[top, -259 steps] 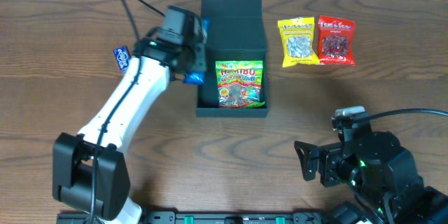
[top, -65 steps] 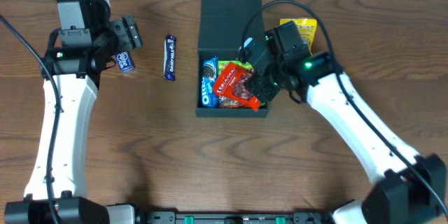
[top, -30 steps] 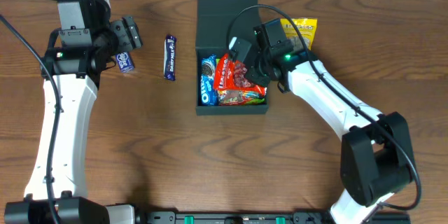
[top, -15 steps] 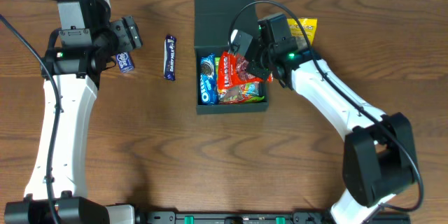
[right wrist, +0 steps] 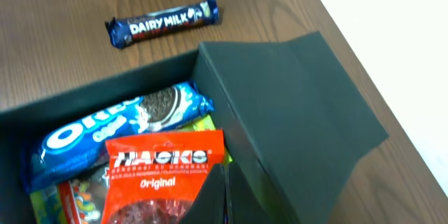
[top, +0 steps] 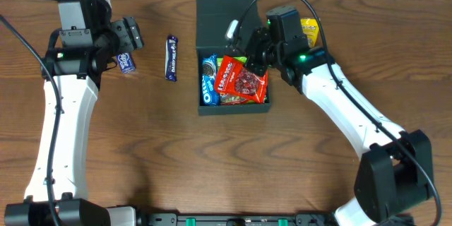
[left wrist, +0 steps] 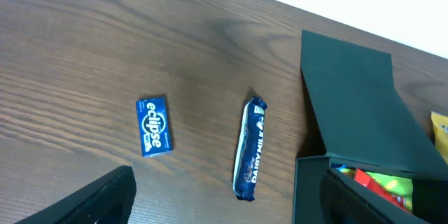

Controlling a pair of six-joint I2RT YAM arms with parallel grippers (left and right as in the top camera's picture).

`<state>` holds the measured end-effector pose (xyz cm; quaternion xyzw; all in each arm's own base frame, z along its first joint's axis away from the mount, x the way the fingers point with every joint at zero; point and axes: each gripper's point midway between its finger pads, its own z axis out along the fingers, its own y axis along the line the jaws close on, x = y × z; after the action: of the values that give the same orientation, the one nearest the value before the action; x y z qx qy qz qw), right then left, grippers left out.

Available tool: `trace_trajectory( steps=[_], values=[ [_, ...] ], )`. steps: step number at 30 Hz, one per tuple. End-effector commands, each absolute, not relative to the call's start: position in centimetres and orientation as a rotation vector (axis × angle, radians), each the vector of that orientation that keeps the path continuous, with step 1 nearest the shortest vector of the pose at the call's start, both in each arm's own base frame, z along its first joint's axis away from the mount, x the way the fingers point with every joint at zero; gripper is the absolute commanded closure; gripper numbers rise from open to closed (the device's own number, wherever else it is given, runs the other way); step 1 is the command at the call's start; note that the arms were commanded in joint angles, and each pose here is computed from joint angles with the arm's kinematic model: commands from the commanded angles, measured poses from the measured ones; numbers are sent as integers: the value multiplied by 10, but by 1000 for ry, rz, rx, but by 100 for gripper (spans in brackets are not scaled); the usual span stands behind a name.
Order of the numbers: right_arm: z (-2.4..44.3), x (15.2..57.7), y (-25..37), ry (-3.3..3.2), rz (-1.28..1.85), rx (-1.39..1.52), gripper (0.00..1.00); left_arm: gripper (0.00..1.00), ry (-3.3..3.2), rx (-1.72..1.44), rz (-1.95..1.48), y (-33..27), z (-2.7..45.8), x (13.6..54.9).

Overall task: Pack container
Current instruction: 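Push the red Hacks bag down into the box with the right gripper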

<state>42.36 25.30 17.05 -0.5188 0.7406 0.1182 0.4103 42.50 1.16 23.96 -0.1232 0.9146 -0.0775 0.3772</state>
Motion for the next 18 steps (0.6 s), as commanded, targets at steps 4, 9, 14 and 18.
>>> trace_trajectory(
  steps=[4, 9, 14, 18],
  values=[
    [175, 425, 252, 1914, 365, -1232, 99, 15, 2313, -293, -181, 15, 252, 425],
    [147, 411, 230, 2139, 319, -1171, 99, 15, 2312, -294, -182, 15, 252, 425],
    [127, 396, 213, 2288, 271, -1158, 99, 15, 2316, -294, -182, 15, 251, 425],
    [113, 392, 207, 2349, 253, -1164, 99, 15, 2322, -295, -182, 15, 250, 424]
  ],
)
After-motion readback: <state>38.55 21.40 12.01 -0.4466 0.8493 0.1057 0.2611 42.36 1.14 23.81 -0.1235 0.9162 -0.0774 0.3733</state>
